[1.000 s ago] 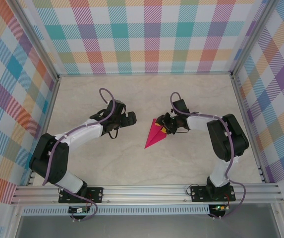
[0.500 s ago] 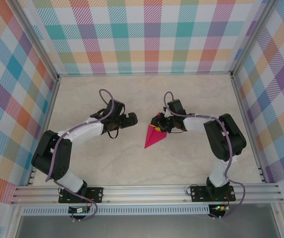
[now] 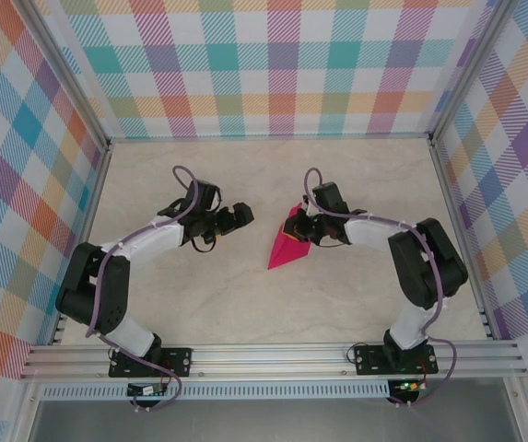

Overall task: Fold a paper plane with a square sheet of paper (pick it up from the middle)
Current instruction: Turn over the paper at the center of the table.

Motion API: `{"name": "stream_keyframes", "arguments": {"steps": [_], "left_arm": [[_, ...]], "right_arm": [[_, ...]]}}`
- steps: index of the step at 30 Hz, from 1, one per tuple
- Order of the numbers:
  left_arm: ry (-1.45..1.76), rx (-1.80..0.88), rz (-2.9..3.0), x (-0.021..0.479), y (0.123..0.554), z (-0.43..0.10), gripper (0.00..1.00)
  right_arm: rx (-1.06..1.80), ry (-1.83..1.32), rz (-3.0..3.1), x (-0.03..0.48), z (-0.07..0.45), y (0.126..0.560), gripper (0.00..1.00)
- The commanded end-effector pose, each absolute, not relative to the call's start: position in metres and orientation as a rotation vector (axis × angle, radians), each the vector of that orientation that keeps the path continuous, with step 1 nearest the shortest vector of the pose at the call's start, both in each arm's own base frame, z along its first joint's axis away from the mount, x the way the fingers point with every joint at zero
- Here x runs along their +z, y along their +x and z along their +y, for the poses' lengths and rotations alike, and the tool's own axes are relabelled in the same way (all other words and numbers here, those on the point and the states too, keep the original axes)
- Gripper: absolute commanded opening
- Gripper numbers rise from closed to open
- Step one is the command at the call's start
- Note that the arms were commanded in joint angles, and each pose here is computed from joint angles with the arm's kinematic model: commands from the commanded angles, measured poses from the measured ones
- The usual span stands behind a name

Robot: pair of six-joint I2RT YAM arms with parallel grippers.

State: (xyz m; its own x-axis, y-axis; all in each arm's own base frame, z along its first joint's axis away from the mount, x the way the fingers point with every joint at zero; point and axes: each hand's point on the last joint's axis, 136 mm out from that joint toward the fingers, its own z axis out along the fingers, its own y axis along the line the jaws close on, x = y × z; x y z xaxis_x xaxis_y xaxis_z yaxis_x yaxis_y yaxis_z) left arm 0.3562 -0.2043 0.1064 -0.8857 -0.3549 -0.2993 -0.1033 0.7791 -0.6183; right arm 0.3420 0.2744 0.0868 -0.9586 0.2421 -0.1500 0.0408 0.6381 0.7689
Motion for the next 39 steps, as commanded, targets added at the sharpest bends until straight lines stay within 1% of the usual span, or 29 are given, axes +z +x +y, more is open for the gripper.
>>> {"name": "stream_keyframes", "arguments": {"steps": [1, 3, 8, 11, 16, 19, 22, 29, 32, 34, 39], "left_arm": [[-0.354, -1.210, 2.444, 0.155, 0.352, -0.227, 1.00], [-0.363, -1.340, 2.391, 0.172, 0.349, -0.236, 1.00], [-0.317, -1.472, 2.298, 0.206, 0.346, -0.245, 1.00], [-0.297, -1.548, 2.261, 0.218, 0.344, -0.250, 1.00], [-0.247, -1.642, 2.220, 0.225, 0.342, -0.261, 0.99], [-0.197, -1.699, 2.165, 0.236, 0.343, -0.269, 0.81], [-0.171, -1.719, 2.113, 0.247, 0.344, -0.270, 0.67], [-0.196, -1.723, 2.114, 0.244, 0.347, -0.271, 0.60], [-0.208, -1.720, 2.118, 0.242, 0.349, -0.272, 0.52], [-0.212, -1.719, 2.127, 0.239, 0.349, -0.272, 0.44], [-0.212, -1.718, 2.130, 0.237, 0.351, -0.273, 0.29]], "right_arm": [[1.441, 0.092, 2.415, 0.158, 0.289, 0.358, 0.10], [1.560, 0.051, 2.347, 0.183, 0.294, 0.362, 0.10], [1.756, -0.042, 2.249, 0.226, 0.307, 0.369, 0.10], [1.822, -0.082, 2.222, 0.239, 0.313, 0.369, 0.10], [1.894, -0.093, 2.217, 0.245, 0.317, 0.369, 0.11], [1.931, -0.095, 2.223, 0.243, 0.318, 0.367, 0.11], [1.952, -0.088, 2.229, 0.240, 0.319, 0.365, 0.11], [1.989, -0.083, 2.224, 0.239, 0.320, 0.363, 0.12], [1.991, -0.086, 2.232, 0.238, 0.320, 0.362, 0.12], [1.993, -0.084, 2.240, 0.235, 0.320, 0.361, 0.12], [1.988, -0.082, 2.253, 0.231, 0.319, 0.359, 0.14]]}}
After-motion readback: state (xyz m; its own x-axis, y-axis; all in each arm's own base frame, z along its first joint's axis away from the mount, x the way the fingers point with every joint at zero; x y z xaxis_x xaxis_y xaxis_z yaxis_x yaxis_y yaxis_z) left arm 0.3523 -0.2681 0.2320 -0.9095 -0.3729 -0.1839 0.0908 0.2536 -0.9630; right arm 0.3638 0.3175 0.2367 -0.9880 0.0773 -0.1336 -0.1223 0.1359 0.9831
